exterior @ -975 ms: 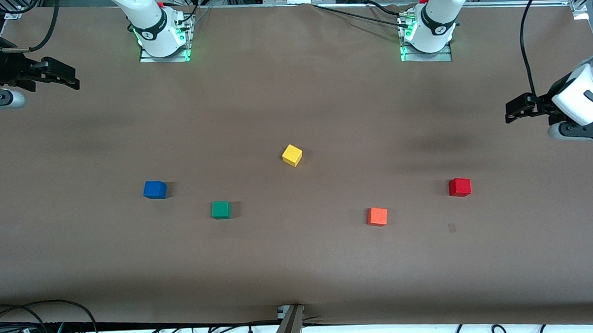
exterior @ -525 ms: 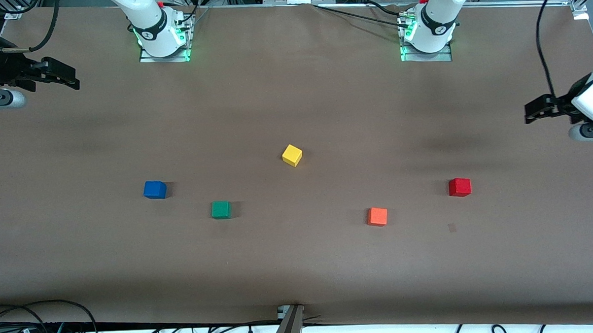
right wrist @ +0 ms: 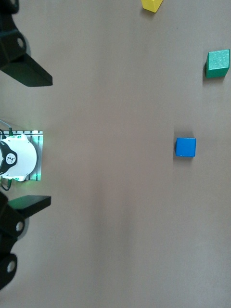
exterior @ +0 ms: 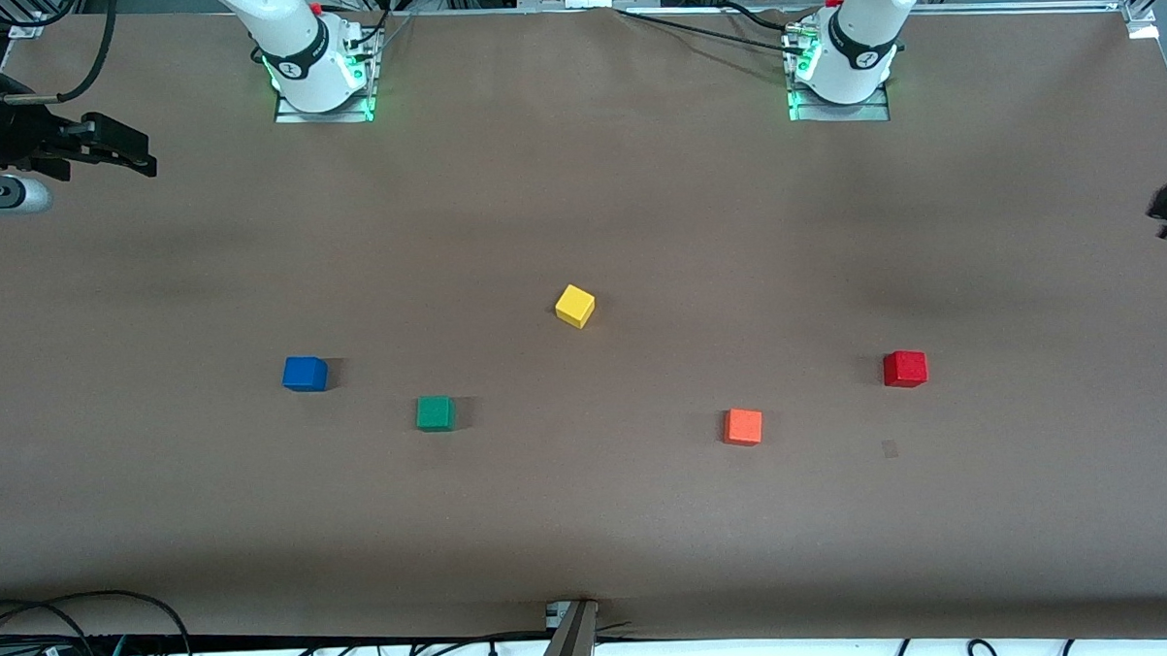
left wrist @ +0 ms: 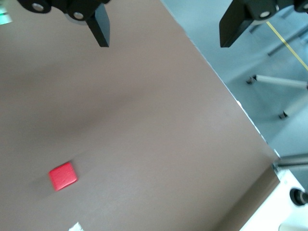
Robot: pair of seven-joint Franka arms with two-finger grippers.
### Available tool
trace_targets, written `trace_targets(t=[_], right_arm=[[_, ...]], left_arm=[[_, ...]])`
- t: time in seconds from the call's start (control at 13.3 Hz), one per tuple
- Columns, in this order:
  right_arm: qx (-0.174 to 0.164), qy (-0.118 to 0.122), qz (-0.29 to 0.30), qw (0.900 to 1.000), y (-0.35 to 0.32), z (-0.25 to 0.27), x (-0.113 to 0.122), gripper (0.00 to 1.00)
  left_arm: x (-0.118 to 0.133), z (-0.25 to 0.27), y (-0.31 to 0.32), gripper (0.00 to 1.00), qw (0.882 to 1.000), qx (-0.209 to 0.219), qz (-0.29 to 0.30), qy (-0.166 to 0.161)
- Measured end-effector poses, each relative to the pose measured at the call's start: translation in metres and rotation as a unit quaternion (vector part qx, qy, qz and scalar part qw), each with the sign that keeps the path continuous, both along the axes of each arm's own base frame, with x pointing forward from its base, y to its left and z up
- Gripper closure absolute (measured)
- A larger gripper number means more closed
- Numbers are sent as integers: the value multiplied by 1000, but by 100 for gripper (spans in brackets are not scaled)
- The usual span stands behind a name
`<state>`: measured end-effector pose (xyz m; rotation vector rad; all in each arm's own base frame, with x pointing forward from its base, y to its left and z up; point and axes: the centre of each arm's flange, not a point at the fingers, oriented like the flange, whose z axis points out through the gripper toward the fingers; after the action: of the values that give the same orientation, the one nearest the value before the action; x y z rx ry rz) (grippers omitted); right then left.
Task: Pass red block to right arm, stack on blue
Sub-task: 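Move the left gripper down over the red cube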
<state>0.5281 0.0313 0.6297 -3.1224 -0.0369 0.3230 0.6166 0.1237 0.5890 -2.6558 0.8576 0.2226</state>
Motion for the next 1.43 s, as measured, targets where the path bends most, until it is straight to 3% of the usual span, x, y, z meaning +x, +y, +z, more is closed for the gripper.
trace_targets(t=[0.15,0.3,0.53,0.82,0.97,1.2,1.43], right_arm=[[0,0,0,1000,0,0,0,0],[0,0,0,1000,0,0,0,0],[0,-1,0,1000,0,0,0,0],[0,1,-2,1000,-2,-3,2,0],[0,1,-2,1000,-1,-4,3,0],[0,-8,-1,1000,0,-3,6,0],[9,-14,0,1000,3,-5,10,0]], left_arm=[[15,-27,50,0,997,-12,-73,21],[22,-61,94,0,989,-55,-133,30],[22,-117,156,0,962,-153,-224,18],[15,-223,222,0,907,-287,-308,-30],[15,-275,234,0,877,-333,-342,-53],[12,-337,220,0,822,-419,-379,-70],[11,-388,196,0,774,-488,-392,-89]])
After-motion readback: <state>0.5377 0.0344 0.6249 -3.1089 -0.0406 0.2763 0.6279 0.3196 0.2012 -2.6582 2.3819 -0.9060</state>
